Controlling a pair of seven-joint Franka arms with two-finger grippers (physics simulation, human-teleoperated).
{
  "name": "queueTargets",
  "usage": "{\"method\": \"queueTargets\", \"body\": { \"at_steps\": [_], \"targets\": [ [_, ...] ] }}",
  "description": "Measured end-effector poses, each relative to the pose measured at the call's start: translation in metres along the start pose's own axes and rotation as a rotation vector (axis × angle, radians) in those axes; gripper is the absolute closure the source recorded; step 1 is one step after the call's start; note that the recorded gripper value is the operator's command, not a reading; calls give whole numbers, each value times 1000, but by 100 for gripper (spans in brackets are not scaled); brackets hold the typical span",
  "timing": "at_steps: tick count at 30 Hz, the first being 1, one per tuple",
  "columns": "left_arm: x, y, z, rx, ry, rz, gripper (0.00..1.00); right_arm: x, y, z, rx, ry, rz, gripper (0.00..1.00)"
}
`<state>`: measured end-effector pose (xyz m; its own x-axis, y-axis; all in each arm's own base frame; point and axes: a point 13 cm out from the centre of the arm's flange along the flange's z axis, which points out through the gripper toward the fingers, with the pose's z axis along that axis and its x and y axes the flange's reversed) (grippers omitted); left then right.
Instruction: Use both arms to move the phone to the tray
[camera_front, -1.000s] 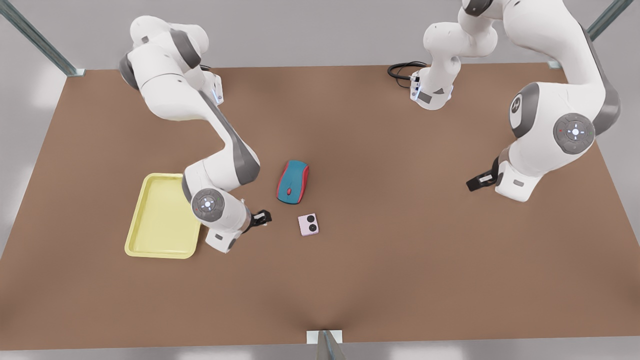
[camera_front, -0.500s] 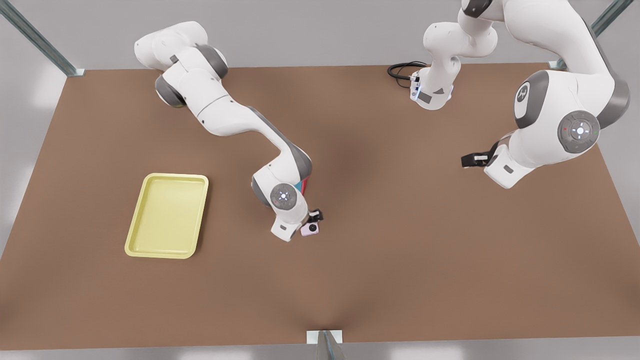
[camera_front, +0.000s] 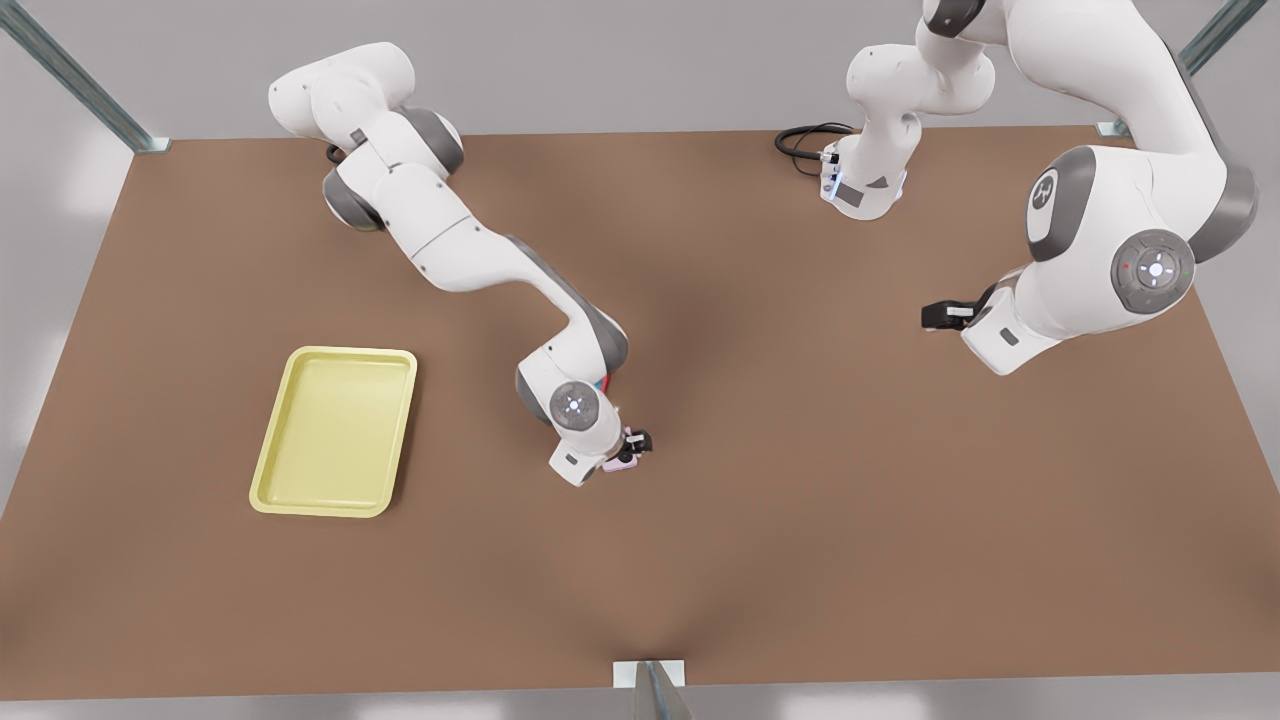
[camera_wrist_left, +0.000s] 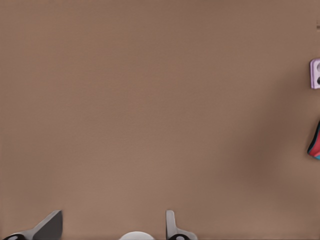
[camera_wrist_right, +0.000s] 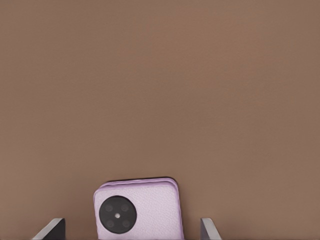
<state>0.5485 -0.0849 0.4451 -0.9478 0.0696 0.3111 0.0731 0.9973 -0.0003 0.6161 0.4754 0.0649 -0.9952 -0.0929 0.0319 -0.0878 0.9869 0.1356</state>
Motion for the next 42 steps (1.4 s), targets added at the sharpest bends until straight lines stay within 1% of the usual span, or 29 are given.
{"method": "queueTargets", "body": {
  "at_steps": [20, 27, 39, 40, 41, 42],
  "targets": [
    [7, 10, -19, -2, -36, 43, 0, 8, -7, 30, 19, 21, -146, 0],
    [8, 10, -18, -6, -30, 54, 0, 12, 4, 27, 65, -9, -245, 0],
    [8, 10, -17, -6, -27, 65, 0, 18, -1, 37, 83, 6, -270, 0],
    [8, 10, -17, -6, -27, 65, 0, 18, 0, 36, 83, 5, -271, 7],
    [8, 10, -17, -6, -27, 66, 0, 18, 1, 35, 82, 3, -271, 17],
    [8, 10, -17, -6, -28, 66, 0, 17, 1, 34, 81, 2, -271, 21]
  ]
}}
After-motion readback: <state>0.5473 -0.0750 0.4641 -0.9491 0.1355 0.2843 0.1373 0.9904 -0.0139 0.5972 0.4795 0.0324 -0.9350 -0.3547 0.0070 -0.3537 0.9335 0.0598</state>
